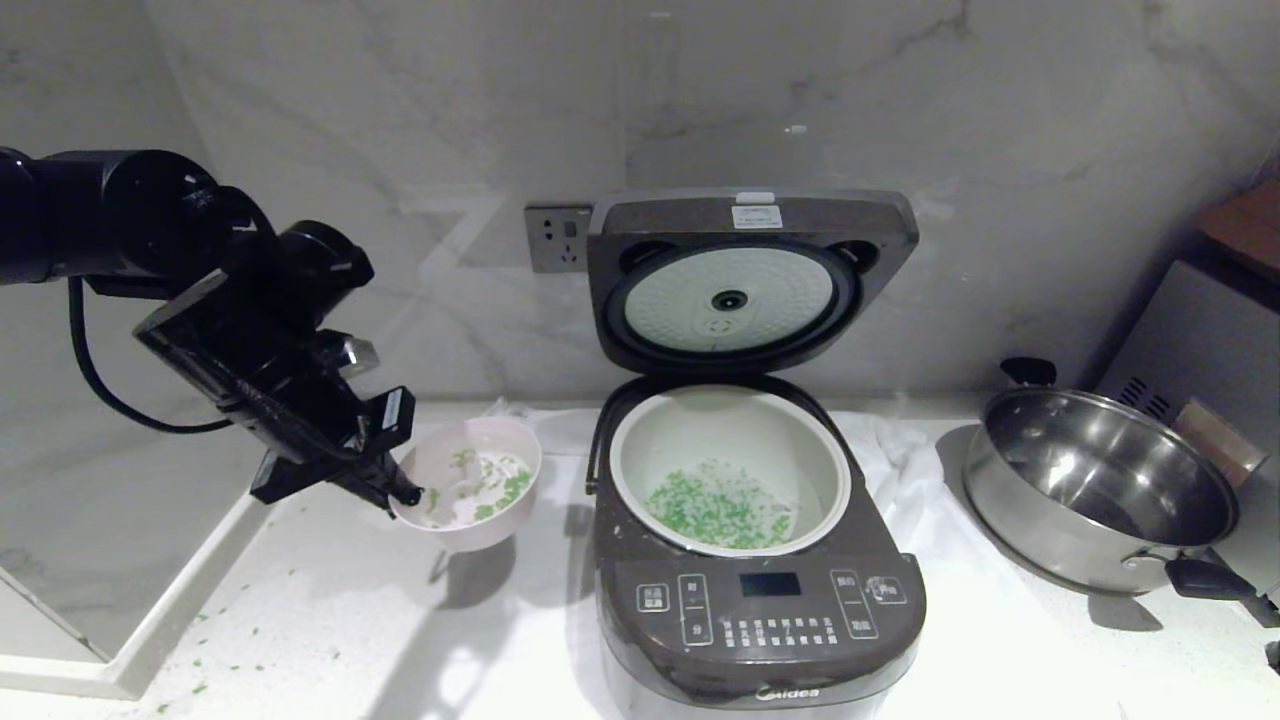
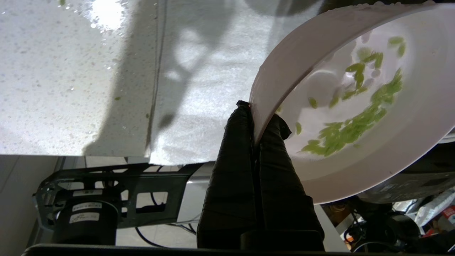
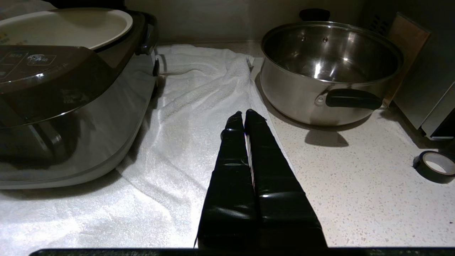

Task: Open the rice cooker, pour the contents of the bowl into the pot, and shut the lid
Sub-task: Pour the water from the bowl into the rice cooker

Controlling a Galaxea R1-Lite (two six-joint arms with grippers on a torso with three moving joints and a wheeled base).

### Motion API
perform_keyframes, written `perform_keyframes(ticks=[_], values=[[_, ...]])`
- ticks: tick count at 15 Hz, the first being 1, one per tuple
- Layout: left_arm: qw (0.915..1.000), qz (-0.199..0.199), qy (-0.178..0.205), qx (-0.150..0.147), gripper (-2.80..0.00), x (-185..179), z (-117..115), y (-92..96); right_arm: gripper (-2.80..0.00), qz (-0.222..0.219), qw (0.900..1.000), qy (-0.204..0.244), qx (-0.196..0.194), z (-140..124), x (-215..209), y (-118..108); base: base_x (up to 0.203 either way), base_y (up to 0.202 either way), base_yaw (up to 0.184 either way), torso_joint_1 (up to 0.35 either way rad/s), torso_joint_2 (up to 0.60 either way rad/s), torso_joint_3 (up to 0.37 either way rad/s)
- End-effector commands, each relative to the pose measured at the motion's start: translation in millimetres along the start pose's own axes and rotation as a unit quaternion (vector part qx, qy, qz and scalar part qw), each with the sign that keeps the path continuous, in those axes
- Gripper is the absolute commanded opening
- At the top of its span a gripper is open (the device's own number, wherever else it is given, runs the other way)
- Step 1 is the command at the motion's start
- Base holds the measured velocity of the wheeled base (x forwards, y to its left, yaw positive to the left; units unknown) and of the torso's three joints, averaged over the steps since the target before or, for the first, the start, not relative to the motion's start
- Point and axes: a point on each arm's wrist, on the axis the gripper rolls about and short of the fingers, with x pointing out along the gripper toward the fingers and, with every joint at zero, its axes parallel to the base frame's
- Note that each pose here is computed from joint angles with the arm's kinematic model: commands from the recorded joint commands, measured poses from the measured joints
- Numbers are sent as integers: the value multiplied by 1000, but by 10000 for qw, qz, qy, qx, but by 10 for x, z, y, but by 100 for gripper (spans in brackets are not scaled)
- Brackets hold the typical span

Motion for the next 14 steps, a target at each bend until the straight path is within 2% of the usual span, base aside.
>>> perform_keyframes(ticks=[1, 12, 14], values=[[10000, -9, 66, 53, -280, 66, 41, -112, -280, 0, 10000, 8, 0, -4, 1, 0, 0, 0, 0, 0, 0, 0], [9997, -72, 102, 213, -280, 86, 93, -462, -280, 0, 10000, 8, 0, -4, 1, 0, 0, 0, 0, 0, 0, 0], [9993, -55, 193, 324, -280, 158, 52, -551, -280, 0, 10000, 8, 0, -4, 1, 0, 0, 0, 0, 0, 0, 0]])
